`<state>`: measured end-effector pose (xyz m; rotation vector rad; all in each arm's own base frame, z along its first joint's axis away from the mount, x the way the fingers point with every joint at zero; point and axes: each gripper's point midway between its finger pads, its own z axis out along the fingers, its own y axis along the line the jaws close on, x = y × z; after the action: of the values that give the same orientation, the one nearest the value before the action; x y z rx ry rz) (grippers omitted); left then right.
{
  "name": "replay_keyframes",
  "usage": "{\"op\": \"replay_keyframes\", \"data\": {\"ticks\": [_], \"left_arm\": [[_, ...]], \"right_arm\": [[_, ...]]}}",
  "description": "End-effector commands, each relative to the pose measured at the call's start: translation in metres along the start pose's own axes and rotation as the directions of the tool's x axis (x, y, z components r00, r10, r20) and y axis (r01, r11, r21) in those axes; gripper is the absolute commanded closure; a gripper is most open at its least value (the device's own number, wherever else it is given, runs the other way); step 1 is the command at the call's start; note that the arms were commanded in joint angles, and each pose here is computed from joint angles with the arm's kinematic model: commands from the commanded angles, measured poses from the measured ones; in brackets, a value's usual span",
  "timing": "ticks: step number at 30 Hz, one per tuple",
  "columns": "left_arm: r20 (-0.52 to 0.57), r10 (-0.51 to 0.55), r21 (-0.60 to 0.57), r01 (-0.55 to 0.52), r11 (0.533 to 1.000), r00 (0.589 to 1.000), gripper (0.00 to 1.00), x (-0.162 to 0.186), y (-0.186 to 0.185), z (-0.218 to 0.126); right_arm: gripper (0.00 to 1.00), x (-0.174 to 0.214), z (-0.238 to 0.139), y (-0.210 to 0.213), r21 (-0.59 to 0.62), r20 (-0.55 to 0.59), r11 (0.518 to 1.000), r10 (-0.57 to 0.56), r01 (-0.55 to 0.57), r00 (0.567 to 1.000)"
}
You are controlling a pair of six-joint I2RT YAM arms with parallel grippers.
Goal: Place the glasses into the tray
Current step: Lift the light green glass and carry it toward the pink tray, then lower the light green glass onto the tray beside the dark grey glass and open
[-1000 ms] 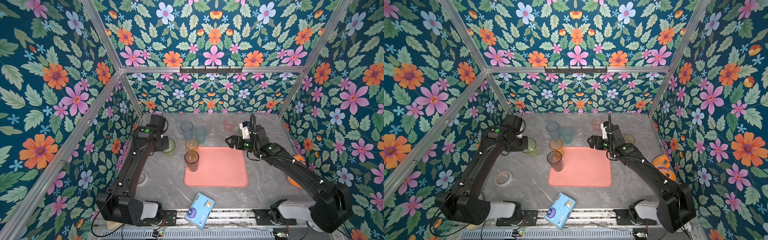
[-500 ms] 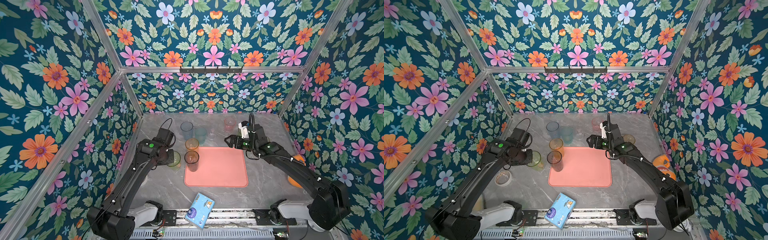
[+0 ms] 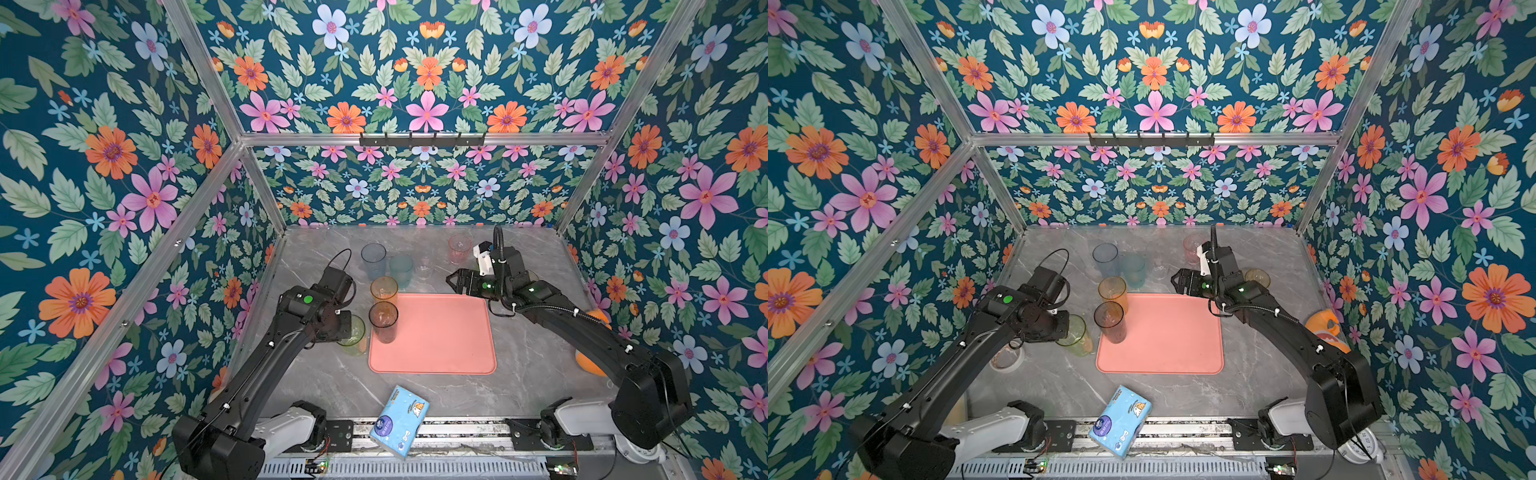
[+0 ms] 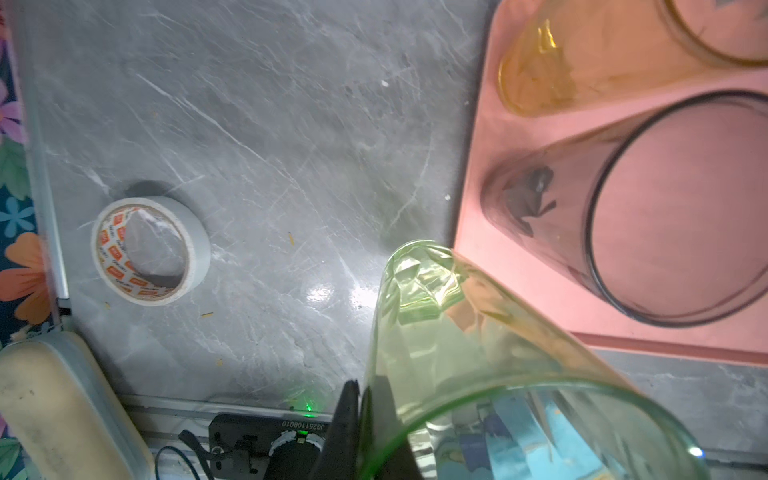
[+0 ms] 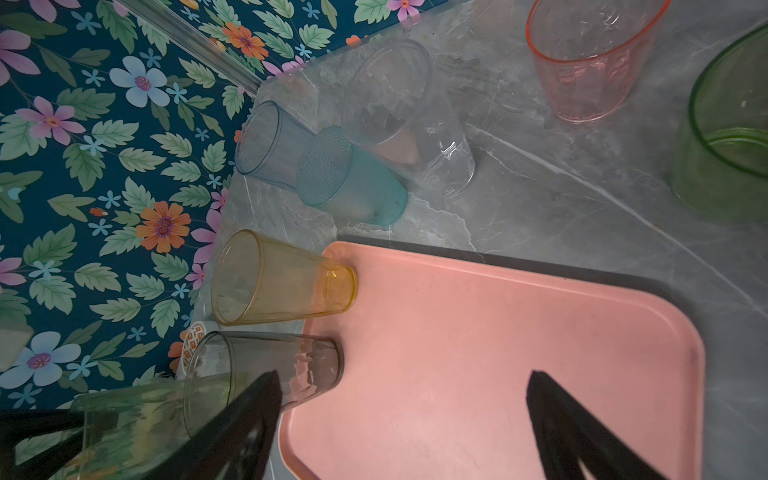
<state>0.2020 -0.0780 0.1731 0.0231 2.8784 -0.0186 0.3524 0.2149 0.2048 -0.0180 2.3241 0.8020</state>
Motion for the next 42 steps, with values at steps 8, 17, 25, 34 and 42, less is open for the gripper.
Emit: {"op": "replay_keyframes", "data": {"ticks": [8,17,25,34,42], "left_arm": [[0.013,0.083,0.065,-0.084,0.994,0.996,1.00,0.006,-0.017,0.011],[0.067,0.108,0.172,-0.118,0.978,0.992,1.00,0.011,-0.044,0.011],[0.066,0.129,0.160,-0.138,0.977,0.990,1.00,0.012,-0.055,0.018],[0.066,0.168,0.136,-0.176,0.975,0.984,1.00,0.010,-0.066,0.022],[0.075,0.204,0.120,-0.212,0.970,0.976,1.00,0.012,-0.074,0.025]], "right_arm": [[0.07,-0.005,0.000,0.004,-0.013,0.018,1.000,0.005,-0.005,1.000],[0.07,-0.004,0.001,0.002,-0.008,0.016,1.000,0.005,-0.005,1.000],[0.07,-0.003,0.004,0.003,-0.017,0.006,1.000,0.010,-0.010,1.000],[0.07,0.000,0.007,0.002,-0.021,-0.003,1.000,0.018,-0.018,1.000],[0.07,0.001,0.008,0.002,-0.026,-0.006,0.999,0.023,-0.023,1.000]]}}
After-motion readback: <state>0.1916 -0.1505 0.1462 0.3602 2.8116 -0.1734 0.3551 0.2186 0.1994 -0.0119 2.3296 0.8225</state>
